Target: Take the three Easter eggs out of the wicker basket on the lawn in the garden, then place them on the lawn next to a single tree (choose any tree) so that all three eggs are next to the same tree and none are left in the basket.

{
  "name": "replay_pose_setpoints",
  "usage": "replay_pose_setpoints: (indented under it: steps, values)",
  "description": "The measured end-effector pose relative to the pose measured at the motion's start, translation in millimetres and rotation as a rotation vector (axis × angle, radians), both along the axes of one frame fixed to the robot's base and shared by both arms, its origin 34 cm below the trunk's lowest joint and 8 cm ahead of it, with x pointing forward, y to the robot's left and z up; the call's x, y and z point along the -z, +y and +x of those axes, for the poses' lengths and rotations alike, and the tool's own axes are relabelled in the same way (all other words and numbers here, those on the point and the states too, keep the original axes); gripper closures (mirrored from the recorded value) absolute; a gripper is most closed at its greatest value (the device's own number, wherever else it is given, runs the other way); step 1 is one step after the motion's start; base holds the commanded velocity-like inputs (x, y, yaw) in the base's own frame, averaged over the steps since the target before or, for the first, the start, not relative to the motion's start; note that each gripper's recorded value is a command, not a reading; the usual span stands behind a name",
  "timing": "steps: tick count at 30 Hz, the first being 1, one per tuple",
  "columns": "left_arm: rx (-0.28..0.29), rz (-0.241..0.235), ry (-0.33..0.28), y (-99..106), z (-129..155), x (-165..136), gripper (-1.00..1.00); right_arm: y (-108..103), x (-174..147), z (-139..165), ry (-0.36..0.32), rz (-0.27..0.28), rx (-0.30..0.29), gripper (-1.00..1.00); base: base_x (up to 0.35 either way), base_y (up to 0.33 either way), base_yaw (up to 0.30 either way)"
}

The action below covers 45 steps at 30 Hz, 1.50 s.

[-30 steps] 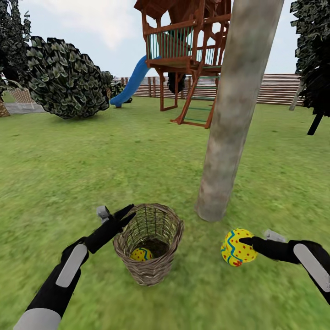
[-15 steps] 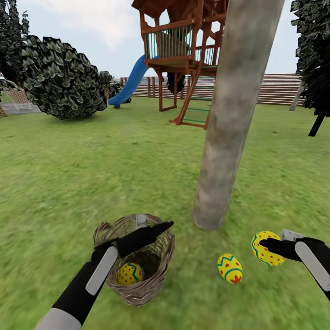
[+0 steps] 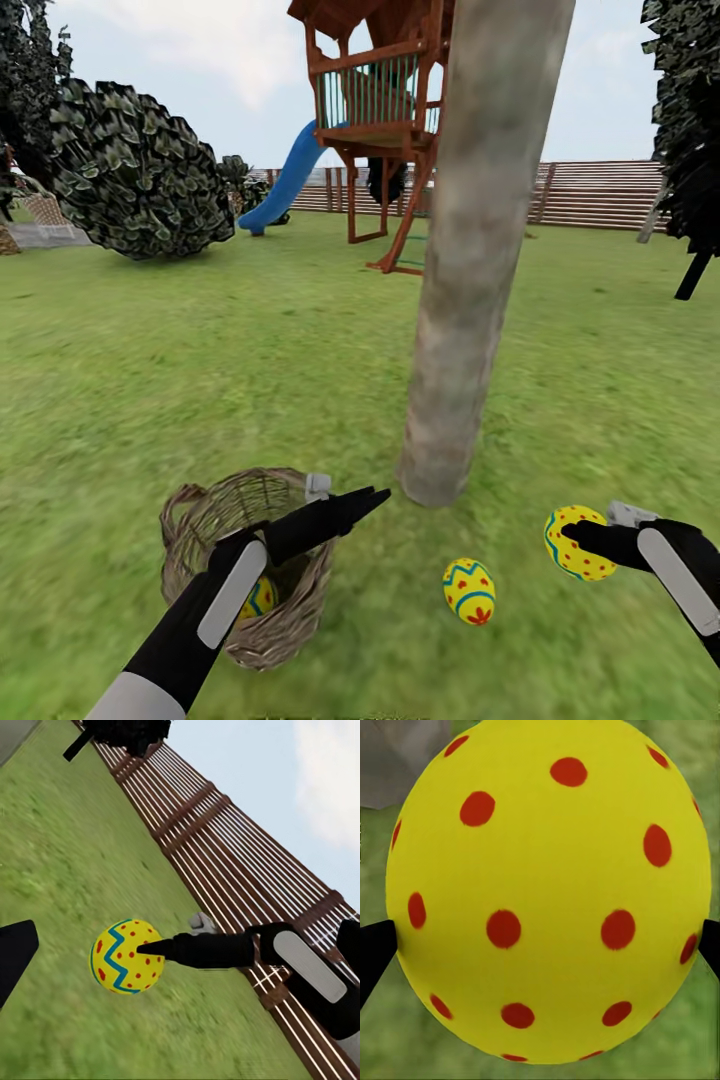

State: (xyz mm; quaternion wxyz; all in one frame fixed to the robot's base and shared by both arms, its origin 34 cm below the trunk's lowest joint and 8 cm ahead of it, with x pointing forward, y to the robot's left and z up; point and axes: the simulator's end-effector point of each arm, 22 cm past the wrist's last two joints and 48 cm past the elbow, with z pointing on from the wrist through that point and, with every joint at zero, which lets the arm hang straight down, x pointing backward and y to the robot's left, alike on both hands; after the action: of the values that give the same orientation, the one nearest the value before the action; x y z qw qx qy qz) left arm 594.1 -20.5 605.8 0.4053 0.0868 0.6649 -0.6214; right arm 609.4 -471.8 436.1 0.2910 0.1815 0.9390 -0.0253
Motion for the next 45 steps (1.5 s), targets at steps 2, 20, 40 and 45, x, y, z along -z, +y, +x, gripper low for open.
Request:
replay_pose_setpoints:
  steps: [2,20,40,45]
  values:
    - [0.0,0.0,0.002,0,0,1,-1.0,1,1,0,0.0,0.0,-0.001,1.0,-0.074,-0.316,0.289]
    - [-0.026,-0.029,-0.015,-14,3,-8,-1.0,46,44,17,-0.079,-0.137,-0.038,1.0,-0.01,-0.068,0.165]
    - [-0.06,-0.069,-0.025,-9,11,-1,-1.0,106,76,16,-0.027,-0.097,-0.13,1.0,0.0,0.0,0.0]
    - [-0.065,-0.076,-0.03,-10,14,1,-1.0,105,87,14,-0.009,-0.098,-0.132,1.0,0.0,0.0,0.0]
